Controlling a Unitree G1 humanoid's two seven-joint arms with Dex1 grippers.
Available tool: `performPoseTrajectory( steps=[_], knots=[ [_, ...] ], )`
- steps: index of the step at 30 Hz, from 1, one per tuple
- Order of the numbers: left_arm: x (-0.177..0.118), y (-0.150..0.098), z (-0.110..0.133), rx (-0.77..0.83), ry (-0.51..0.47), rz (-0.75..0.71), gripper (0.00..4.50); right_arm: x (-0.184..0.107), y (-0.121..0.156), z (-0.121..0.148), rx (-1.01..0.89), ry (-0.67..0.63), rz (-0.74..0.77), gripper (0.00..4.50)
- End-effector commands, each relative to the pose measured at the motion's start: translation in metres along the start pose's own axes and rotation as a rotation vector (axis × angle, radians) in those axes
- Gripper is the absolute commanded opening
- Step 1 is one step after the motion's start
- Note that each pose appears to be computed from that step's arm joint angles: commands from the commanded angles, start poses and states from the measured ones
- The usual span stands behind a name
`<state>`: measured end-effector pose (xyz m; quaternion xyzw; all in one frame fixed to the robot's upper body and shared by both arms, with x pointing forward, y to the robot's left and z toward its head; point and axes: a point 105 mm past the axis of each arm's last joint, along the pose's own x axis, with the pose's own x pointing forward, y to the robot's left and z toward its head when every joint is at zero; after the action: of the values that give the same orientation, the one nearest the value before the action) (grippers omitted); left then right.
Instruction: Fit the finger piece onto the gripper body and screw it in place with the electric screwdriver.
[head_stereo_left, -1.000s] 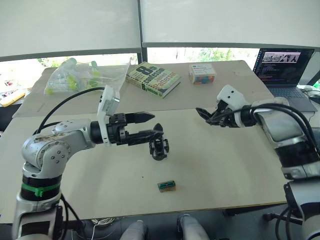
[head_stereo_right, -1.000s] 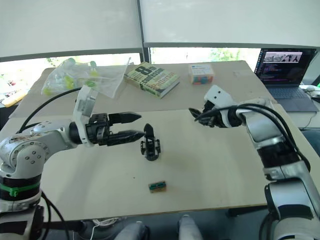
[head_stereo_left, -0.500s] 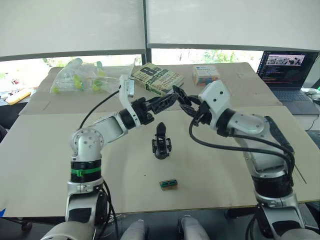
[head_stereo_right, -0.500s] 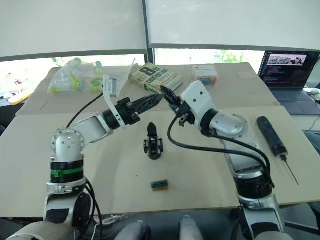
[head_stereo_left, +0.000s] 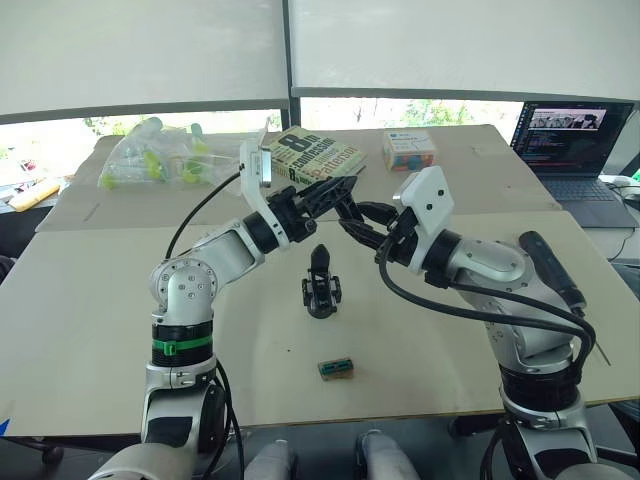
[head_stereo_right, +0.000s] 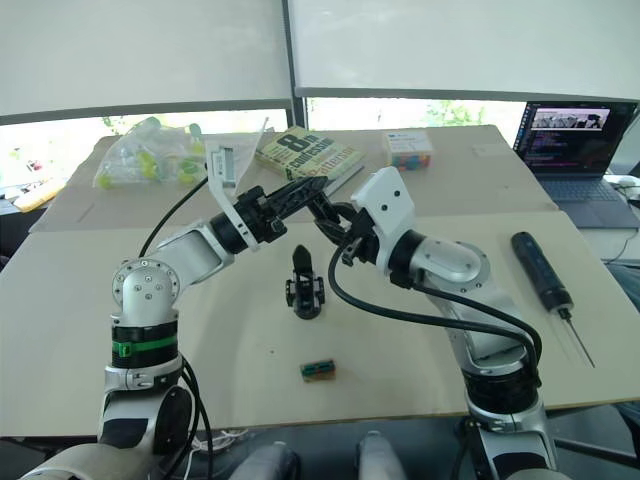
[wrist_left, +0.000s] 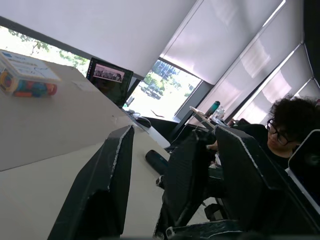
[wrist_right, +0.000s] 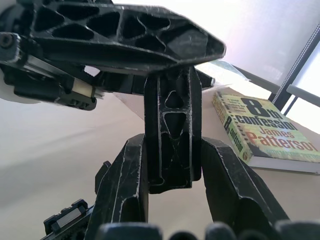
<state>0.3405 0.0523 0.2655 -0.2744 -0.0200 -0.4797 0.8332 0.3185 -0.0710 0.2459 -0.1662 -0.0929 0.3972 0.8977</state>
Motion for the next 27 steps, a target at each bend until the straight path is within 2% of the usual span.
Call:
performPoseTrajectory(
  steps=[1, 6, 12, 19, 21, 23, 24, 27],
  knots=[
    [0.005, -0.021, 0.015, 0.032, -0.046, -0.057, 2.72, -0.004, -0.001, 0.012, -0.024, -0.05, -0.006, 1.12],
    [0.007, -0.02, 0.016, 0.026, -0.049, -0.047, 2.72, -0.005, -0.003, 0.013, -0.03, -0.05, -0.009, 1.12],
    [0.008, -0.008, 0.01, -0.006, -0.034, -0.015, 0.02, -0.006, -0.005, 0.018, -0.068, -0.06, -0.035, 1.12],
    [0.006, -0.003, 0.003, 0.004, 0.012, -0.038, 0.0, -0.009, -0.011, 0.034, -0.128, -0.112, -0.085, 1.12],
    [0.006, -0.006, 0.003, 0.037, 0.05, -0.077, 0.0, -0.013, -0.006, 0.037, -0.143, -0.116, -0.044, 2.15],
    [0.005, -0.012, 0.004, 0.086, 0.096, -0.136, 0.0, -0.018, -0.002, 0.039, -0.116, -0.097, 0.025, 2.74],
    [0.003, -0.015, 0.006, 0.117, 0.124, -0.181, 0.0, -0.024, -0.003, 0.042, -0.031, -0.096, 0.093, 3.07],
    [-0.002, -0.018, 0.013, 0.173, 0.189, -0.269, 0.0, -0.04, -0.006, 0.057, 0.135, -0.114, 0.252, 3.07]
  ],
)
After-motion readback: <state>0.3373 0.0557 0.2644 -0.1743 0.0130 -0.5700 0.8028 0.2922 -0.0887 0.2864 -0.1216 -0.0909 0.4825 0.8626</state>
